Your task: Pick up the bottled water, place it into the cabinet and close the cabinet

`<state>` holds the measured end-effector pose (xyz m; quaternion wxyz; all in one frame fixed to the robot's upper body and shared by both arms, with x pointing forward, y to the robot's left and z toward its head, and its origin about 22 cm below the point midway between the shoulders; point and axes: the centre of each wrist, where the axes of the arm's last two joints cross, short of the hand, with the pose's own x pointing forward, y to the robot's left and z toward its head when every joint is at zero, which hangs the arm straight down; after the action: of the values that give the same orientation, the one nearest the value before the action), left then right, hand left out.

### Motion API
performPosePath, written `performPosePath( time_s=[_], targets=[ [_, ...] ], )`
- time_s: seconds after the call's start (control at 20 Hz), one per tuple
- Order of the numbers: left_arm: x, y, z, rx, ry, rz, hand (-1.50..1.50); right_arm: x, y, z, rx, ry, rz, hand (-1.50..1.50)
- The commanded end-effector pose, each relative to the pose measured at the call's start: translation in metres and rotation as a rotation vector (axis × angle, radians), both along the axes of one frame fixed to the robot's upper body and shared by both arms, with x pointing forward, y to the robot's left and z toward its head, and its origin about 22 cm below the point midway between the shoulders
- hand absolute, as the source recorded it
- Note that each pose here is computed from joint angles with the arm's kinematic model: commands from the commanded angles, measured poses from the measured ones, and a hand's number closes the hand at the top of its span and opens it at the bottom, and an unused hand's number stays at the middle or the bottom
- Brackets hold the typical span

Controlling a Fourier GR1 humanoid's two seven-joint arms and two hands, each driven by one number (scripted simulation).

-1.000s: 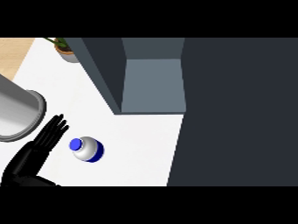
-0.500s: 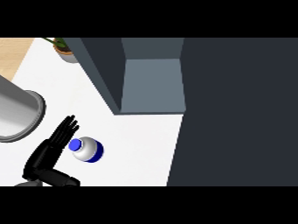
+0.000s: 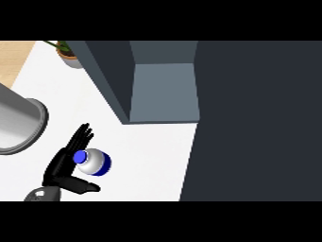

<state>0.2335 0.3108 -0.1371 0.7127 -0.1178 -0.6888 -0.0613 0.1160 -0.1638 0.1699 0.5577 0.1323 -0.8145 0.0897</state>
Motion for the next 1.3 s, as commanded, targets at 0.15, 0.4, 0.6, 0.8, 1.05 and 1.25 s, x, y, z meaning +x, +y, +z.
performPosePath(
  time_s=[0.15, 0.4, 0.6, 0.8, 1.05, 1.25],
  targets=[
    [0.011, -0.013, -0.015, -0.073, -0.044, 0.029, -1.5, -0.004, -0.001, 0.013, -0.064, -0.083, -0.061, -1.5],
    [0.031, -0.023, -0.005, -0.104, -0.097, 0.011, 1.5, -0.004, -0.011, 0.02, -0.066, -0.076, -0.068, -1.5],
    [0.007, -0.021, -0.021, -0.172, -0.049, -0.069, 1.5, -0.012, -0.006, 0.016, -0.051, -0.078, -0.061, -1.5],
    [0.021, -0.049, -0.013, -0.059, -0.165, -0.144, 1.5, -0.012, -0.015, 0.013, -0.053, -0.069, -0.059, -1.5],
    [0.029, -0.066, -0.004, 0.08, -0.303, -0.033, 1.5, -0.018, -0.017, 0.015, -0.044, -0.057, -0.074, -1.5],
    [0.042, -0.095, -0.003, 0.136, -0.326, 0.169, 1.5, -0.001, -0.009, 0.011, -0.044, -0.069, -0.051, -1.5]
  ],
)
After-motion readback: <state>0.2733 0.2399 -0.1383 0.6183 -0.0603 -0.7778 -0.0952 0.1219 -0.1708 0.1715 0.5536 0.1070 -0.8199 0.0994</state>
